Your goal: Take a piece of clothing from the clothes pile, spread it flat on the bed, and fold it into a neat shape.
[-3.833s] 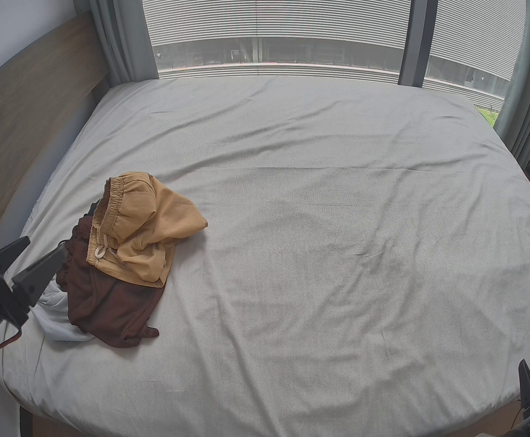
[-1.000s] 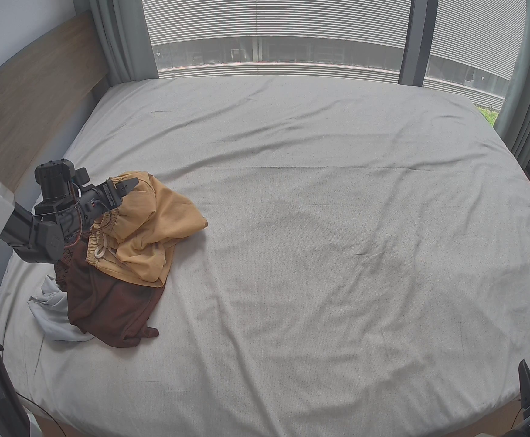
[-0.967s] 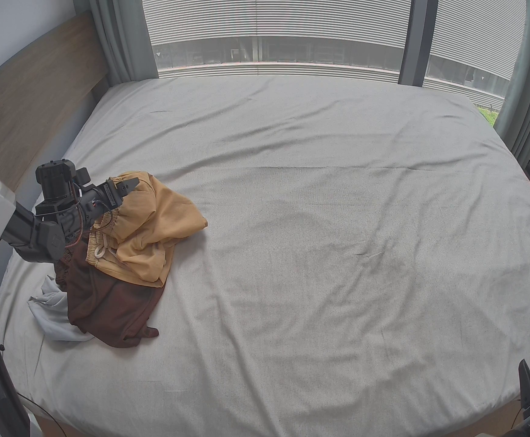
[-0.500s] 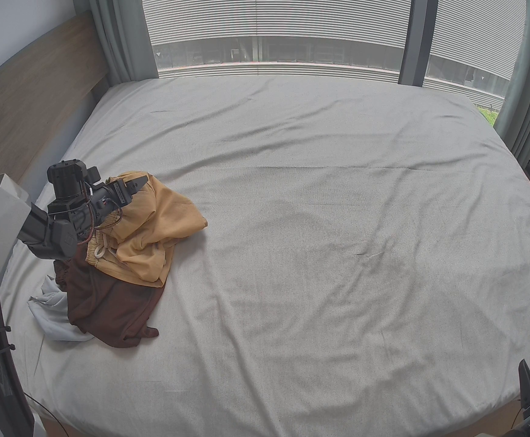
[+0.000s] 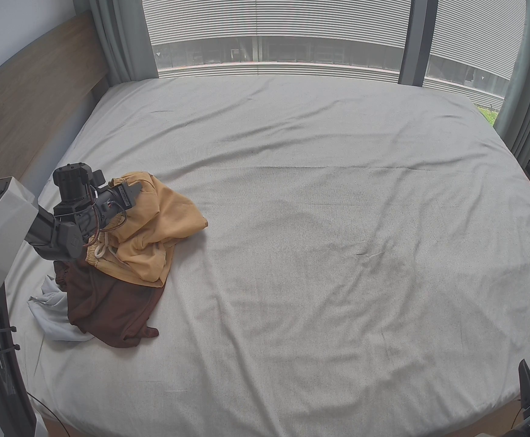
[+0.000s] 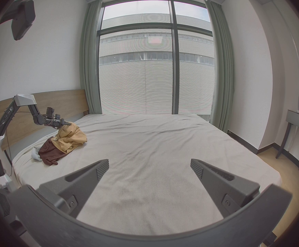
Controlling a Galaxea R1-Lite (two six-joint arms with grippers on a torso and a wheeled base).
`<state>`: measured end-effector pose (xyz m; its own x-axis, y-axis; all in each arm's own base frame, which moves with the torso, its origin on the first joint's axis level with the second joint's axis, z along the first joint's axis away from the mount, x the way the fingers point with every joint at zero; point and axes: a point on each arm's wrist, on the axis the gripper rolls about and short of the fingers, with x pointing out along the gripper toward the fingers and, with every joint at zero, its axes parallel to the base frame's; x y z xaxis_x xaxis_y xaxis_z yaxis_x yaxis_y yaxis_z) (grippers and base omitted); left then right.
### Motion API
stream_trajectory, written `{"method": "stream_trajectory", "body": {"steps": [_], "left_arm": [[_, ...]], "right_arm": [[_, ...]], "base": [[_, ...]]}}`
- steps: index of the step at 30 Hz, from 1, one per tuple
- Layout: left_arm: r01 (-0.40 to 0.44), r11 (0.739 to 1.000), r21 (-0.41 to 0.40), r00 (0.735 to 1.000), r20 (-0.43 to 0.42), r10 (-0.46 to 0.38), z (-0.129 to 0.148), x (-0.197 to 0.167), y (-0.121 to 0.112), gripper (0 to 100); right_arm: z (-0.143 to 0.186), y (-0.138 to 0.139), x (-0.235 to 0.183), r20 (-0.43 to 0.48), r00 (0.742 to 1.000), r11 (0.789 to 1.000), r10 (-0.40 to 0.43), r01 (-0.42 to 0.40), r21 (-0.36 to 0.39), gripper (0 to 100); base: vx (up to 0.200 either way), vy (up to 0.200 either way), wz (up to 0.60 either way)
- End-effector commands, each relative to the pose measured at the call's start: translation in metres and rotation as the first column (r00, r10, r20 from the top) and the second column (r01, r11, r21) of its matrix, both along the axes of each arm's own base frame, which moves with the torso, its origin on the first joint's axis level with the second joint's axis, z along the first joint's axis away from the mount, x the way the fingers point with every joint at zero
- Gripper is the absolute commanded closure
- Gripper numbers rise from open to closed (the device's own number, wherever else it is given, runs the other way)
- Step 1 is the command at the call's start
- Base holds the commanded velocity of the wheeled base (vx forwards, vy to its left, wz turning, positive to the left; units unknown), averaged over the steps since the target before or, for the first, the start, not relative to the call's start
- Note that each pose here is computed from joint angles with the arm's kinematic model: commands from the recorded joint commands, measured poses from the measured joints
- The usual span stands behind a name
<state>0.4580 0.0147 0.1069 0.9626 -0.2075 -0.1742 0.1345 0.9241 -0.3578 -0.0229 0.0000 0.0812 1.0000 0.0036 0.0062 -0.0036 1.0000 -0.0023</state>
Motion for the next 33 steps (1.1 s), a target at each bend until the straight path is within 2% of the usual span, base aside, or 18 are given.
{"method": "stream_trajectory", "body": {"steps": [1,5,9,10,11,14,21,24,28,33], "left_arm": [[0.000,1.000,-0.002,1.000,0.001,0.000,0.000,0.000,0.001,100],[0.000,1.000,-0.013,1.000,-0.001,0.000,0.001,-0.001,0.001,100],[-0.014,0.992,-0.122,1.000,0.001,0.014,0.014,-0.006,-0.002,100],[-0.014,0.992,-0.122,1.000,0.001,0.014,0.014,-0.006,-0.002,100],[-0.004,0.985,-0.175,1.000,0.005,0.005,0.024,-0.011,-0.008,100],[0.013,0.966,-0.258,1.000,-0.003,-0.015,0.039,-0.026,-0.013,100],[0.096,0.916,-0.391,0.995,0.022,-0.095,0.066,-0.063,-0.016,100],[0.150,0.899,-0.411,0.989,0.050,-0.142,0.070,-0.072,-0.016,100],[0.212,0.883,-0.419,0.975,0.032,-0.219,0.064,-0.080,-0.016,100],[0.210,0.880,-0.427,0.973,0.003,-0.231,0.056,-0.084,-0.016,100]], "right_arm": [[-0.005,0.000,0.000,0.000,1.000,1.000,0.001,-0.001,-0.001,0],[-0.005,0.000,0.000,0.000,1.000,1.000,0.001,-0.001,-0.001,0],[-0.005,0.000,0.000,0.000,1.000,1.000,0.001,-0.001,-0.001,0],[-0.005,0.000,0.000,0.000,1.000,1.000,0.001,-0.001,-0.001,0],[-0.005,0.000,0.000,0.000,1.000,1.000,0.001,-0.001,-0.001,0],[-0.005,0.000,0.000,-0.002,1.000,1.000,0.001,-0.001,-0.001,0],[-0.005,0.000,0.000,-0.002,1.000,1.000,0.001,-0.001,-0.001,0],[-0.005,0.000,0.000,0.000,1.000,1.000,0.001,-0.001,-0.001,0],[-0.005,0.000,0.000,-0.002,1.000,1.000,0.001,-0.001,-0.002,0],[-0.005,0.000,0.000,-0.002,1.000,1.000,0.001,-0.001,-0.002,0]], "base": [[0.000,0.000,0.00],[0.000,0.000,0.00],[0.000,0.000,0.00],[0.000,0.000,0.00],[0.000,0.000,0.00],[0.000,0.000,0.00],[0.000,0.000,0.00],[0.000,0.000,0.00],[0.000,0.000,0.00],[0.000,0.000,0.00]]}}
